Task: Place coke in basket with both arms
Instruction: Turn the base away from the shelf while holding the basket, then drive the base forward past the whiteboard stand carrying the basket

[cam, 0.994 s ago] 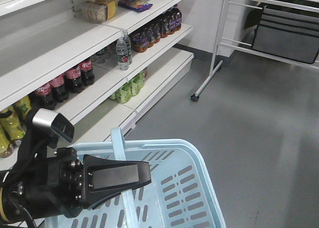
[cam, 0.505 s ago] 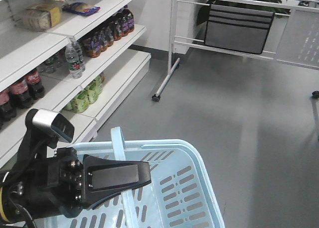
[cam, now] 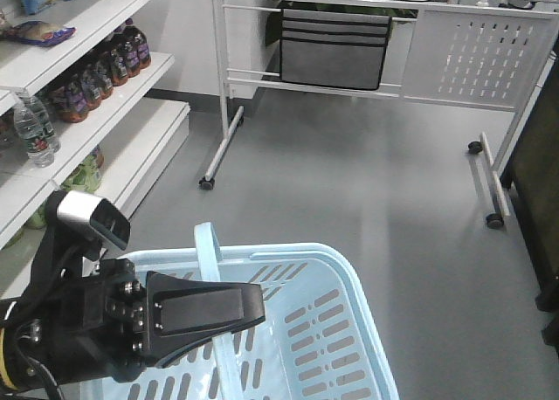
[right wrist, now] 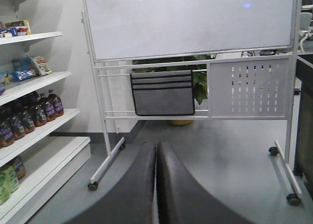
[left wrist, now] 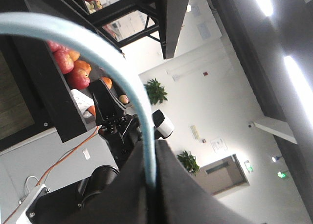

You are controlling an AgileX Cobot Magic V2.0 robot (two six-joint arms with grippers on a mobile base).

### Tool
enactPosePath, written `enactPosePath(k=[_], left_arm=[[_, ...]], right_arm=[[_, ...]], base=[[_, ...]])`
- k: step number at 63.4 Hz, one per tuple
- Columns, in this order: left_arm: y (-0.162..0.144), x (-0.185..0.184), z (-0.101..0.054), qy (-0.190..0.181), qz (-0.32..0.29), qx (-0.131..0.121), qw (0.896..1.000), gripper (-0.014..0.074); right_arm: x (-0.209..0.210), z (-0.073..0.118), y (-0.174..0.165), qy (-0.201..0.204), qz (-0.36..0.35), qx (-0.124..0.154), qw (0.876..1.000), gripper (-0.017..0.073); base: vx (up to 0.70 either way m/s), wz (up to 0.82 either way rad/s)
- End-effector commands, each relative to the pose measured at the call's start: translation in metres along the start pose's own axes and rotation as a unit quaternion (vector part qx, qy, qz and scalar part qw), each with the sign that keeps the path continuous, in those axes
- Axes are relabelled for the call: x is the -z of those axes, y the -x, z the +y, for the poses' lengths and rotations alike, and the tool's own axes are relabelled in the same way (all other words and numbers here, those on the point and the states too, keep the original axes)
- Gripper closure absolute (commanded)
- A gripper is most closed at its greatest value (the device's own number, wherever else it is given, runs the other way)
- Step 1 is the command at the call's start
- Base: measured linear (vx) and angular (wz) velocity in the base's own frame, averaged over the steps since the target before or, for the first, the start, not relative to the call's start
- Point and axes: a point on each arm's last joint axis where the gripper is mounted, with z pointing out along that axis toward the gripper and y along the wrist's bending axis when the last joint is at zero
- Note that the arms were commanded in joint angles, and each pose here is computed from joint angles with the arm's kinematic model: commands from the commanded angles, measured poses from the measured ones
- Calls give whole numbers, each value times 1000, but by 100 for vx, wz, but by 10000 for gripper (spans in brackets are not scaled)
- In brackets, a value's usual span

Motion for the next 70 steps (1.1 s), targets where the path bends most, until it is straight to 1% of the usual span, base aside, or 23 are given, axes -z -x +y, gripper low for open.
enactPosePath(k=[1,29,70], left_arm=[[-3,2,-31,-129,23,-5,991,601],[-3,2,-31,-129,23,-5,991,601],[-3,2,-31,-129,23,-5,991,601]], right_arm=[[1,0,3,4,-37,7,999,564],[1,0,3,4,-37,7,999,564],[1,0,2,4,-36,7,999,564]], base=[[12,-26],[12,-19],[17,-6]])
